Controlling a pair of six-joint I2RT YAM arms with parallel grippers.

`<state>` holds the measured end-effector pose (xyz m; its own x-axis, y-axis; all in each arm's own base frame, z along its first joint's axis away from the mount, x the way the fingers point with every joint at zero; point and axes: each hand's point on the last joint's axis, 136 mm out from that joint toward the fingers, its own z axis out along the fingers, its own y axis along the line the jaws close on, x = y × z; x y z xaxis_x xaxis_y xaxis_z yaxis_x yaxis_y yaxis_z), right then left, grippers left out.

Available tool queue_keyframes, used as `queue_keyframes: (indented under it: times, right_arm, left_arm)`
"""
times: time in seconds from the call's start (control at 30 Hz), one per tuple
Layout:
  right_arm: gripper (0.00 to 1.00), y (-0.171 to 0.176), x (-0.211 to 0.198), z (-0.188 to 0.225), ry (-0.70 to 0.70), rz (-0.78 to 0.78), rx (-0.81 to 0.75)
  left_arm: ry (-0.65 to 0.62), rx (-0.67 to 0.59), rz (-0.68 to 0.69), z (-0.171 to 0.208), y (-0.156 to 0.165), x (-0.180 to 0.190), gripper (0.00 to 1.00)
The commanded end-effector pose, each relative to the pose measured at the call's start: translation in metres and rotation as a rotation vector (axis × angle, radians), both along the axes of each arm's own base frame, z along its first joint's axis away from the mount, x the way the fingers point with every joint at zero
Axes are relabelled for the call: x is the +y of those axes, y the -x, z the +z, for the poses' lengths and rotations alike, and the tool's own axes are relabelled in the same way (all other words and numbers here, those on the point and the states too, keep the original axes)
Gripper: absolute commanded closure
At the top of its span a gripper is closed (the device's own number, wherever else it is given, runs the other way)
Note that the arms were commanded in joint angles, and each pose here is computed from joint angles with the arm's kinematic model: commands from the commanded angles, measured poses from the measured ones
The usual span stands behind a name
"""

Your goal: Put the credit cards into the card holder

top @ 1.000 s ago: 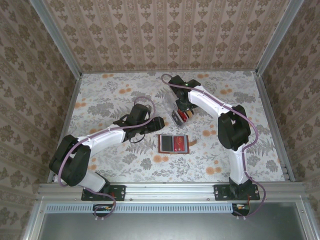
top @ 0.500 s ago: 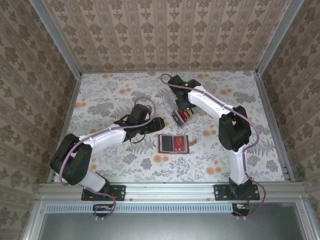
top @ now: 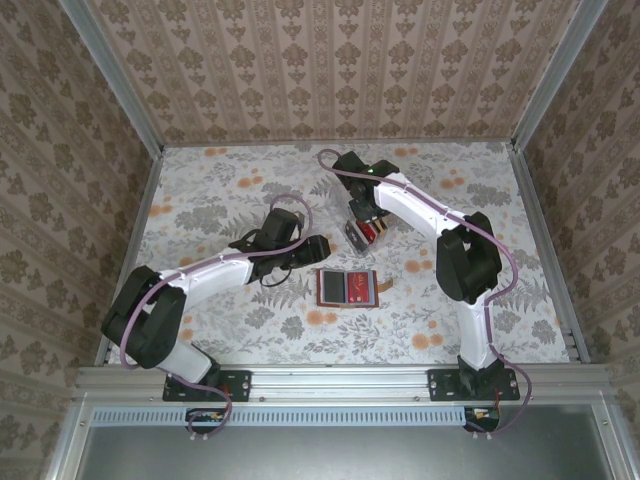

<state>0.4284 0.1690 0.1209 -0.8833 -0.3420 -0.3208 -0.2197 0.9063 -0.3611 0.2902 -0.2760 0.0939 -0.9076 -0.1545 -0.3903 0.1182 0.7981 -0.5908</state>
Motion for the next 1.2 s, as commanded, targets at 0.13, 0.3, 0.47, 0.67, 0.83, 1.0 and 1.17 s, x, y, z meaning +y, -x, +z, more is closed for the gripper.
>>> queue_keyframes:
  times: [0.13, 0.3, 0.47, 0.67, 0.83, 1.0, 1.17]
  right_arm:
    - [0.86, 0.011, 0.003, 0.017, -0.046, 0.011, 0.009]
    - [0.9, 0.019, 0.011, 0.023, -0.131, 0.002, 0.025]
    - [0.9, 0.024, 0.014, 0.027, -0.188, -0.016, 0.018]
    - [0.92, 0.025, 0.011, 0.033, -0.216, -0.034, 0.002]
    - [0.94, 0.027, 0.012, 0.04, -0.264, -0.045, 0.0]
    - [0.93, 0.035, 0.016, 0.065, -0.428, -0.078, -0.044]
    - [0.93, 0.049, 0.03, 0.084, -0.714, -0.116, -0.043]
  left_arm:
    - [0.018, 0.004, -0.005, 0.005, -0.004, -0.007, 0.29]
    - [0.018, 0.003, 0.001, 0.007, -0.004, -0.006, 0.29]
    - [0.017, -0.005, -0.002, 0.012, -0.004, -0.006, 0.29]
    - [0.022, -0.007, -0.006, 0.015, -0.005, -0.007, 0.29]
    - [0.041, -0.009, -0.006, 0.02, -0.005, -0.01, 0.29]
    - [0.102, -0.029, -0.007, 0.036, -0.008, -0.015, 0.29]
    - [0.163, -0.046, 0.001, 0.054, -0.014, -0.019, 0.31]
